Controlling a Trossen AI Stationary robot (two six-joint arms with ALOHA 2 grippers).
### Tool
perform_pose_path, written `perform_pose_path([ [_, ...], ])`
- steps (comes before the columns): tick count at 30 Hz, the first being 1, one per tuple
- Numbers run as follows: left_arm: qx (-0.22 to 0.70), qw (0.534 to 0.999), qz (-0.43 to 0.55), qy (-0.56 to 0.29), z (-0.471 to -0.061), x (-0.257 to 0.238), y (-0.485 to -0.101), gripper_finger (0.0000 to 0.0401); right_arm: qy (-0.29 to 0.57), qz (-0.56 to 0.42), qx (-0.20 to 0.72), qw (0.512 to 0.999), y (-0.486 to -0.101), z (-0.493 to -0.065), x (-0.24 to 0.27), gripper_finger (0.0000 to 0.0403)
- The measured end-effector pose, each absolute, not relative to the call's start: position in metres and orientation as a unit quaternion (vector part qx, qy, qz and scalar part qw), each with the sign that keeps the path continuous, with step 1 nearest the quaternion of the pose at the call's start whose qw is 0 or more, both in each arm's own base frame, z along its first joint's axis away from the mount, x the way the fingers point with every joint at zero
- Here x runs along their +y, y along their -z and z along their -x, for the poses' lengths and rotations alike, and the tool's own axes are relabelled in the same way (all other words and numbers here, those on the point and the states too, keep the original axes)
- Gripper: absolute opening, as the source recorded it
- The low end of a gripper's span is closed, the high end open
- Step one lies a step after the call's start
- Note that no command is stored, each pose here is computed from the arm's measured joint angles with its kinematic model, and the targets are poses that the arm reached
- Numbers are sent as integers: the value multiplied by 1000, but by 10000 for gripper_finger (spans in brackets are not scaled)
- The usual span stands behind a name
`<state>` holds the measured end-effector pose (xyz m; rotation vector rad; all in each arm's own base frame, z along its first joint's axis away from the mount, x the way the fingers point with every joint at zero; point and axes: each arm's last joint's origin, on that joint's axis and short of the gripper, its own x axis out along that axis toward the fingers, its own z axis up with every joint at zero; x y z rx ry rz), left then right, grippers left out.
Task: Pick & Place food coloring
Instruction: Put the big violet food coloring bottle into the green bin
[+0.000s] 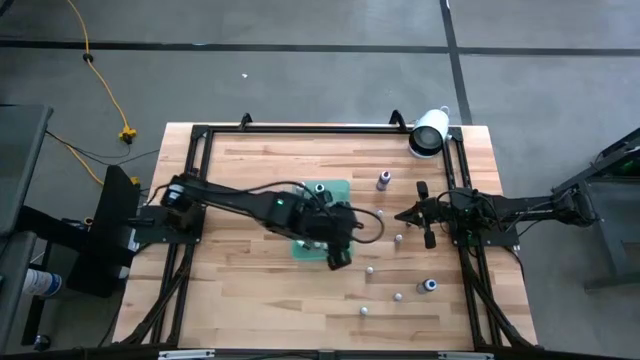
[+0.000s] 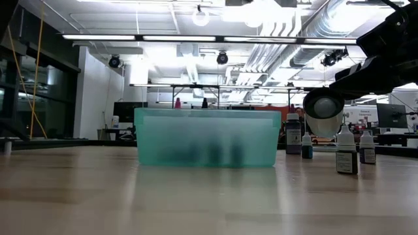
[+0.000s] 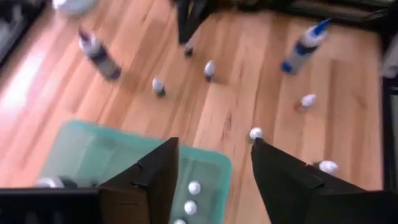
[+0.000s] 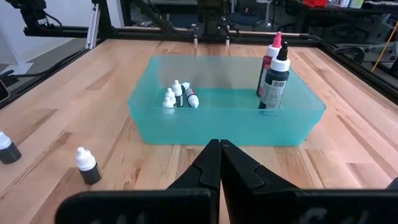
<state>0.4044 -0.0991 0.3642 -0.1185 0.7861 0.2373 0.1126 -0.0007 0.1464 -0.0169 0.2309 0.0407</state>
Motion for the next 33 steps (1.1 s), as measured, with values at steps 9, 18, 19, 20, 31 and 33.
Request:
perform_pose_path([
  [9, 383, 922, -23, -58, -351, -88, -408, 35, -21, 8, 119, 993, -146, -113, -1, 0],
  [18, 311, 950, 4, -17, -291, -75, -381, 3, -20, 8, 124, 992, -145, -113, -1, 0],
  [19, 302, 953, 10, -7, -283, -74, -371, 3, -21, 8, 124, 992, -145, -113, -1, 0],
  [20, 281, 959, 20, 5, -278, -73, -364, 4, -21, 8, 124, 992, -145, -113, -1, 0],
  [31, 168, 984, 17, 54, -224, -52, -285, 0, -21, 8, 134, 991, -143, -114, -1, 0],
  [33, 131, 989, 20, 72, -221, -47, -281, 0, -20, 8, 134, 991, -143, -114, -1, 0],
])
